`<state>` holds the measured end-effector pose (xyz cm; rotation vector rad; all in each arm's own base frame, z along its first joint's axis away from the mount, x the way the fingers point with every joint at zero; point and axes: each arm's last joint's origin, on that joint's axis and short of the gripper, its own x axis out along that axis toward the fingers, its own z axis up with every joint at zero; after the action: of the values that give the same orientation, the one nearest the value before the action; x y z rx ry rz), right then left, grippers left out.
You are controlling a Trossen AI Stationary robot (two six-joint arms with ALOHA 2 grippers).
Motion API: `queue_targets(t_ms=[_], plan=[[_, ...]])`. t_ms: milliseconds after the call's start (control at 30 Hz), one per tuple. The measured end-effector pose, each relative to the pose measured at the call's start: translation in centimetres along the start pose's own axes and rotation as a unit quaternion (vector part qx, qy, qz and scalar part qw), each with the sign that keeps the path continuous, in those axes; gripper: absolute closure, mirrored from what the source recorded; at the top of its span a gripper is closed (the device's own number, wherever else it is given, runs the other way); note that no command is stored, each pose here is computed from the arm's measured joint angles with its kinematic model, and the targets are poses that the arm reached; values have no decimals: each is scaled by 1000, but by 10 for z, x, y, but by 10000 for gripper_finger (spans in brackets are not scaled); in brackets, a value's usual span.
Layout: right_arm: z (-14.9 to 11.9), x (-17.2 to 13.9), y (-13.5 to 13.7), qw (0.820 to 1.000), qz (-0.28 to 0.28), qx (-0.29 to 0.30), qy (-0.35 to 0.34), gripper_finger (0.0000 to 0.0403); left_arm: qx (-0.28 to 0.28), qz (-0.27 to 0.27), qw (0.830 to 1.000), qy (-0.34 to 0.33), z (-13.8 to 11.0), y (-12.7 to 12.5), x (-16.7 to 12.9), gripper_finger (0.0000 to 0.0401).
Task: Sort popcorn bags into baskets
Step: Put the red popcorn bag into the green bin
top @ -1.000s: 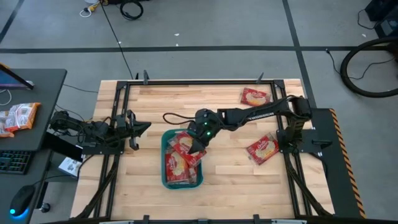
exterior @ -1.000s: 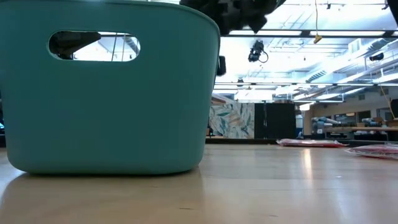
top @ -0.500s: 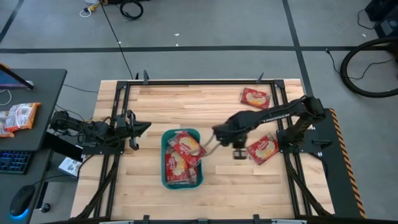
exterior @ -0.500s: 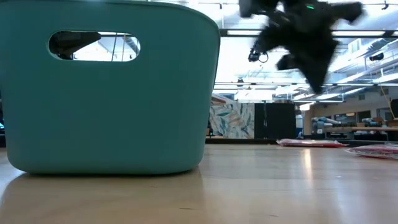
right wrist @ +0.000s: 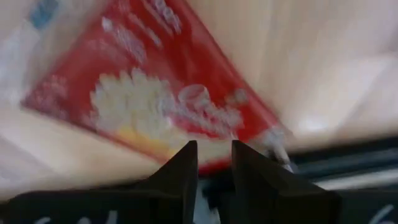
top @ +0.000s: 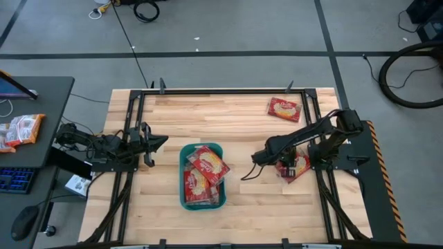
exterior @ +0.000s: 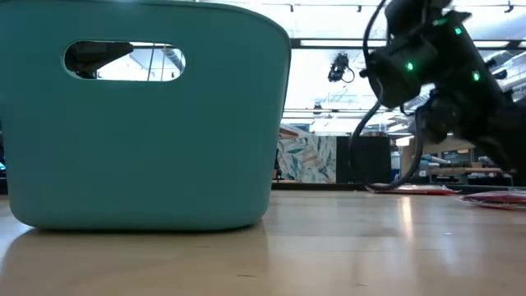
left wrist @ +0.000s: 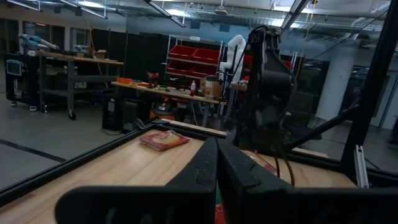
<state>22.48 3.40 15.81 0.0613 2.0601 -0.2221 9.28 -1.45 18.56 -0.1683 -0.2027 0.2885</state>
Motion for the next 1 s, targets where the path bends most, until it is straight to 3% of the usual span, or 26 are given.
queue_targets(t_ms=[200, 367, 467, 567, 633, 800, 1000], plan=[[10, 23, 5, 998, 32, -15, -56, 300, 0, 0, 1000, 0, 0, 0, 0, 394], [22, 9, 10, 991, 37, -33, -123, 301, 0, 0, 1000, 0, 0, 0, 0, 394], [33, -9, 20, 977, 29, -67, -199, 301, 0, 0, 1000, 0, 0, 0, 0, 394], [46, -30, 33, 949, 29, -112, -292, 301, 0, 0, 1000, 0, 0, 0, 0, 394], [49, -44, 36, 938, 9, -110, -329, 301, 0, 0, 1000, 0, 0, 0, 0, 394], [43, -69, 31, 942, -23, -53, -330, 301, -3, -2, 1000, 0, 0, 0, 0, 394], [36, -58, 4, 960, 61, 36, -271, 301, -4, -2, 1000, 0, 0, 0, 0, 394]])
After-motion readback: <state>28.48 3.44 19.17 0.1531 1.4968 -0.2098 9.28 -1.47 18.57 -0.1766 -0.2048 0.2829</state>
